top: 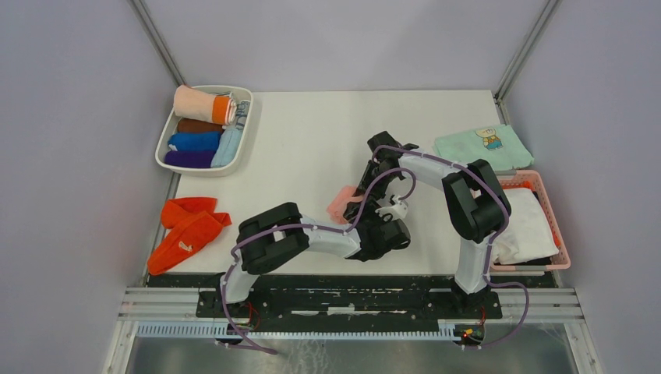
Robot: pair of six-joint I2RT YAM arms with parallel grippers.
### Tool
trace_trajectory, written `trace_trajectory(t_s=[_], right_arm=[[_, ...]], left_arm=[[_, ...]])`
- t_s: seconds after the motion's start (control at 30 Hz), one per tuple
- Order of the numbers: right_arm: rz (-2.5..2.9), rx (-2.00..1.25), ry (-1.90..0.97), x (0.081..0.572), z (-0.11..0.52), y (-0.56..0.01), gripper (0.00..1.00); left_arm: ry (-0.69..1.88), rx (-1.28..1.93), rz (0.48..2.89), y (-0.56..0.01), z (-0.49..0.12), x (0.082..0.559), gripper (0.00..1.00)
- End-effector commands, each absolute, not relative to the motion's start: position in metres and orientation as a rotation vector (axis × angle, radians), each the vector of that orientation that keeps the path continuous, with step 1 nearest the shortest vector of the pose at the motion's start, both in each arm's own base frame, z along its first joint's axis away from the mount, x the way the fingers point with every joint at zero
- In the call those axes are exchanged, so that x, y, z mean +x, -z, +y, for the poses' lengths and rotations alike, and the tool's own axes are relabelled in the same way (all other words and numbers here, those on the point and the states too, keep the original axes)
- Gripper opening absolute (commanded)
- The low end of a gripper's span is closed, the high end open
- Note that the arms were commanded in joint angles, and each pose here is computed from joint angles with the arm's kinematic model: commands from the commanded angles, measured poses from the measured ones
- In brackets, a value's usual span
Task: Roll the towels
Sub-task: Roll the towel at the center of the board.
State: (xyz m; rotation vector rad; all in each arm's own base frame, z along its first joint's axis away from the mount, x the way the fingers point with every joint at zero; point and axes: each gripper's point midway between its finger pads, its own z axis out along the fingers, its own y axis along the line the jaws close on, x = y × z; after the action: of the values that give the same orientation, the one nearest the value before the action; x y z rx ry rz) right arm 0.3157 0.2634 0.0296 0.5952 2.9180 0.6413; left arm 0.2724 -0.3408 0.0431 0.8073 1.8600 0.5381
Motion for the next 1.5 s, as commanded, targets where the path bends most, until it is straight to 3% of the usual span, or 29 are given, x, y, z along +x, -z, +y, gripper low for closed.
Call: trace_trajectory(t_s=[0.0,0.27,0.77,0.97,1.07,1.13,1.47], right_arm=[[3.024,0.581,-0.481,0.294,0.247,-0.005,0.30],[3.023,0.581,-0.479,0.294,0.247,-0.005,0.30],[3.006,0.566,-0.473,0.297,0.246,-0.009,0.30],[2.979,0.541,-0.495,0.302,0.247,-0.016,0.33],[2.940,0.513,-0.539,0.309,0.251,-0.023,0.38],[2.905,0.487,-0.582,0.316,0.254,-0.030,0.44],[2.733,0.409,-0.842,0.349,0.249,-0.072,0.71]], left_arm=[[-0.535,0.715,1.872,-0.069,-0.328,0.282,0.67],[-0.549,0.737,1.877,-0.071,-0.326,0.284,0.66],[-0.507,0.860,2.086,0.000,-0.324,0.272,0.62],[-0.435,0.816,2.238,0.018,-0.311,0.268,0.51],[-0.381,0.784,2.291,0.021,-0.307,0.265,0.37],[-0.349,0.757,2.322,0.022,-0.305,0.264,0.33],[-0.061,0.585,2.507,0.023,-0.295,0.268,0.31]])
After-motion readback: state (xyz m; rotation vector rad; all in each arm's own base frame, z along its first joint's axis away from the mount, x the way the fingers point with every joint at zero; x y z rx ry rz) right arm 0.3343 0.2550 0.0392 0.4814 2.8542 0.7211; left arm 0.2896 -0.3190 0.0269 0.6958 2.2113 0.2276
